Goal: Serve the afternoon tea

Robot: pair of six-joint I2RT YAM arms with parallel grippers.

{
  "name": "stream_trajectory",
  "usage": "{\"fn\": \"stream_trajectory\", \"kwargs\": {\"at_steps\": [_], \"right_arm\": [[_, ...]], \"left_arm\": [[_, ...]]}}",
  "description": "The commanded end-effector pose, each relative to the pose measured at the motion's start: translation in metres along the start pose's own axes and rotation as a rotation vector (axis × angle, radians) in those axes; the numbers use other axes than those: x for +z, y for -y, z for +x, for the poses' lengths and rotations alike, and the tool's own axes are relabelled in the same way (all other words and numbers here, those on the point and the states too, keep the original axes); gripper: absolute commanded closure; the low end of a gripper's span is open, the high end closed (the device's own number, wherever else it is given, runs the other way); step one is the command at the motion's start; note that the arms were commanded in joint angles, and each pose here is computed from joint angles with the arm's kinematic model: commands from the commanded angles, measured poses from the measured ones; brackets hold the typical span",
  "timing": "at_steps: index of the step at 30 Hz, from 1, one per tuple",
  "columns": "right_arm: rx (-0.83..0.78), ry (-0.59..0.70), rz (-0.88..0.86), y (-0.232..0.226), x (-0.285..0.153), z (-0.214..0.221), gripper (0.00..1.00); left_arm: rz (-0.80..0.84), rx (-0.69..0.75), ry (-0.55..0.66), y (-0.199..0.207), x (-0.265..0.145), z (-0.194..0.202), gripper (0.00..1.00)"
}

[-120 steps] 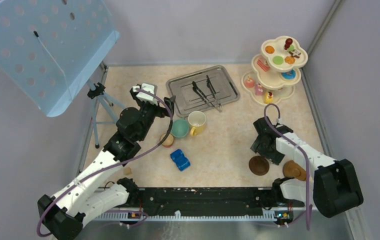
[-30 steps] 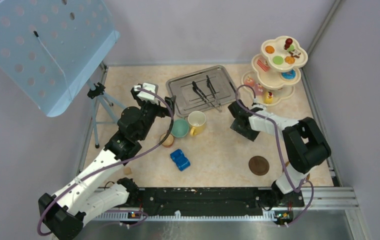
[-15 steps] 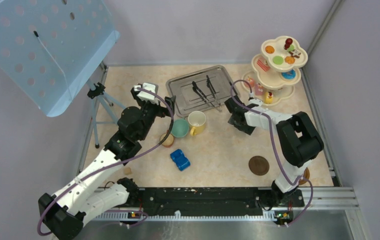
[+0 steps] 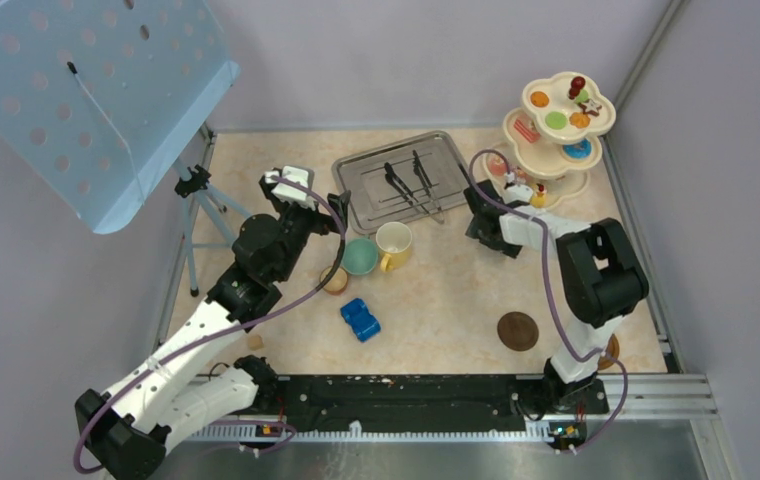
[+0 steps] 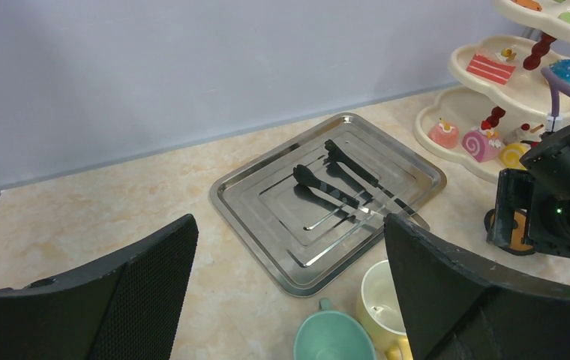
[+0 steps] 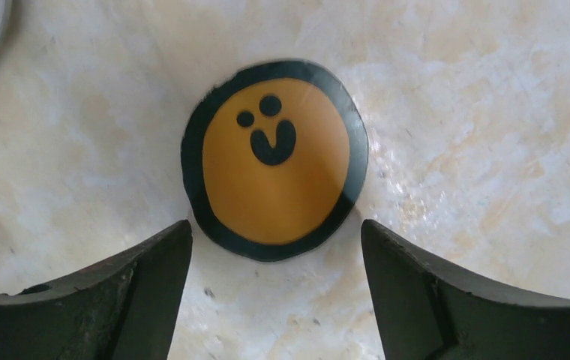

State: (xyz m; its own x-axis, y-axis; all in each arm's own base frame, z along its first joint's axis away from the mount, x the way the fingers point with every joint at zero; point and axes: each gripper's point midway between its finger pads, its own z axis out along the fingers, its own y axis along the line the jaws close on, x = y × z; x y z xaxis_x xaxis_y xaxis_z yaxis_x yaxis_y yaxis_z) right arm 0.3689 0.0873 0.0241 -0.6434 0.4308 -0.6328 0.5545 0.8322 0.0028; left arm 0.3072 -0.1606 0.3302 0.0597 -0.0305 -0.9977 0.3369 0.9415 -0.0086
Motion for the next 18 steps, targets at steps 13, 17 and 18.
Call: {"fn": "stream_trajectory", "kwargs": {"at_steps": [13,17,18], "right_arm": [[0.054,-0.108,-0.751,-0.086,-0.199,0.057,0.18],[0.077,-0.041,-0.844,-0.115,-0.243,0.069,0.2],[0.061,-0.038,-0.856,-0.122,-0.252,0.076,0.2]], "left_arm": [[-0.049,-0.029,0.106,-0.011,-0.008,-0.04,0.01],[-0.073,-0.031,0.111,-0.016,-0.009,-0.04,0.01],[-0.072,-0.033,0.114,-0.016,-0.01,-0.041,0.01]]}}
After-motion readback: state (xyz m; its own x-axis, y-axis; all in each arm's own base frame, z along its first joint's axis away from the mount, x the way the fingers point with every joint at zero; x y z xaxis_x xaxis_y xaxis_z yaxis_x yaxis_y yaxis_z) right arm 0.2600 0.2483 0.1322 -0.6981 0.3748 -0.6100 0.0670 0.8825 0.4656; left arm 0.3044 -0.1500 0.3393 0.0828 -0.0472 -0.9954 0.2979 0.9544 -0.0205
